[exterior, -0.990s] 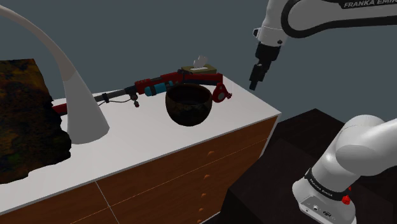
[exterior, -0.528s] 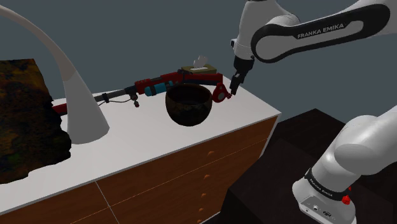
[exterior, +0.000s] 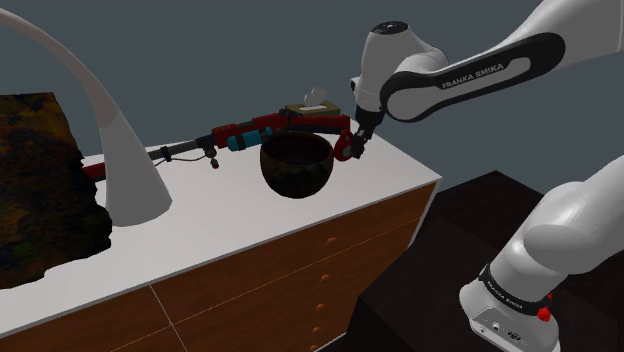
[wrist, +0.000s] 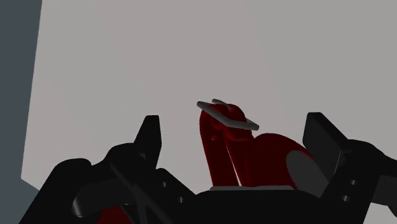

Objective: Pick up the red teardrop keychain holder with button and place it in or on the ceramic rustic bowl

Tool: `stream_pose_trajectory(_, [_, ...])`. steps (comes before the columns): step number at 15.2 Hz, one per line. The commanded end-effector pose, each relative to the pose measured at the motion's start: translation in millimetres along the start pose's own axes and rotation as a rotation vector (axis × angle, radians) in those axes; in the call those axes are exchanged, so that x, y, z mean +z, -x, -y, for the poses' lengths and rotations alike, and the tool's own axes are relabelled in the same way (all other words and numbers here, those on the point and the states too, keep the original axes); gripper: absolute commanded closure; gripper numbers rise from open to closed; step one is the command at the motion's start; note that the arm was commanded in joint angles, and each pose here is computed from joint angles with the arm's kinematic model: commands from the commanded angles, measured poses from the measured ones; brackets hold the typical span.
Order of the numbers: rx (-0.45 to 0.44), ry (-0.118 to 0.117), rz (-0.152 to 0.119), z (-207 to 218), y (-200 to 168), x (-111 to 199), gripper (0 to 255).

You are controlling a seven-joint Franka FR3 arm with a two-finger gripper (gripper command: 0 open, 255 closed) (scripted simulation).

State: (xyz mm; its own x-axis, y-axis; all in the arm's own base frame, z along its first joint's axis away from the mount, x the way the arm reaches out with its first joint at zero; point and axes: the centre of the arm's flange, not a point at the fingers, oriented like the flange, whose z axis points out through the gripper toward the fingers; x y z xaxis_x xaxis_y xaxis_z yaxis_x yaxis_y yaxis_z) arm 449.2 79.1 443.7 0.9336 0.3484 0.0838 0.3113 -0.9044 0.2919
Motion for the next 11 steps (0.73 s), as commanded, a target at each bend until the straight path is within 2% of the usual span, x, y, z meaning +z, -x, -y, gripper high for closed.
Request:
stream_pose_trajectory(1, [0.0,0.0,-0.001,-0.5,1.1,12.4,0])
stream_pose_trajectory(9, [0.0,0.0,-0.001,-0.5,1.0,12.3,0])
stream_pose_trajectory(10, [0.0,0.0,-0.001,-0.5,1.0,12.3,255])
stream_pose_trajectory(11, [0.0,0.0,-0.001,-0.5,1.0,12.3,255])
